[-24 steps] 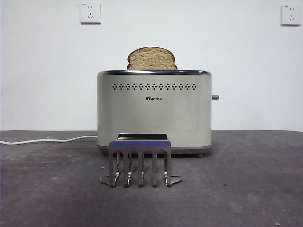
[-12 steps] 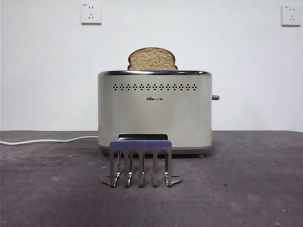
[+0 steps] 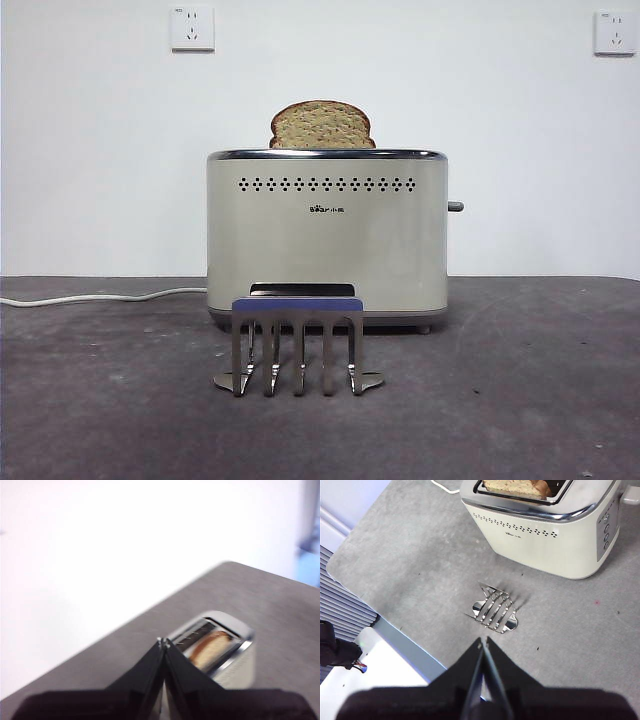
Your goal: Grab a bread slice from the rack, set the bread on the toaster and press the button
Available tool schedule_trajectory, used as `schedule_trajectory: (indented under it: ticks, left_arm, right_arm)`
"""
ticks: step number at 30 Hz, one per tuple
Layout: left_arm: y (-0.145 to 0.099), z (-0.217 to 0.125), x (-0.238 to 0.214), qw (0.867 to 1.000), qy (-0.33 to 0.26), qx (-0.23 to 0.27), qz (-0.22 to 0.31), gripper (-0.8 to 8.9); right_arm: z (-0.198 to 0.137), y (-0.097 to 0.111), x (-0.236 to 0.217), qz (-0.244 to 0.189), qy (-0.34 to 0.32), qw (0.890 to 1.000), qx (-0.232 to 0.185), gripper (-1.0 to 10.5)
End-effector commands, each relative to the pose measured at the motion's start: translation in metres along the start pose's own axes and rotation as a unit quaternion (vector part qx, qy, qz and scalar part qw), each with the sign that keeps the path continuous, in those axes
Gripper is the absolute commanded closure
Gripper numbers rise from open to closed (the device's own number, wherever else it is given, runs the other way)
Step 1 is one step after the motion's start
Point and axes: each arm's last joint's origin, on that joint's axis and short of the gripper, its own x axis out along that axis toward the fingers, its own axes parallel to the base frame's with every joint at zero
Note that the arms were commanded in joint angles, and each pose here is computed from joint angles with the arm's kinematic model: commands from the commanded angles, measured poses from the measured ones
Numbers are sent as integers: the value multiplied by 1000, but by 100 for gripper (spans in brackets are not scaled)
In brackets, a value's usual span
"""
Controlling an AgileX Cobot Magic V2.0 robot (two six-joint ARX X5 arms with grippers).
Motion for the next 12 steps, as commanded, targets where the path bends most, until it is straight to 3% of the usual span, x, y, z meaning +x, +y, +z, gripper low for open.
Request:
schedule_trajectory:
  ticks: [1, 6, 12]
  left_arm:
    - [1, -10, -17, 999, -17, 9, 42, 816]
    - [-7, -41, -43, 988, -86, 45, 121, 816]
    - [-16, -98, -41, 968, -137, 54, 204, 816]
  right_arm:
    - [0, -1, 1, -1, 1, 1000, -3, 946]
    - [0, -1, 1, -1, 1, 1000, -3, 946]
    - [0, -1, 1, -1, 1, 1000, -3, 946]
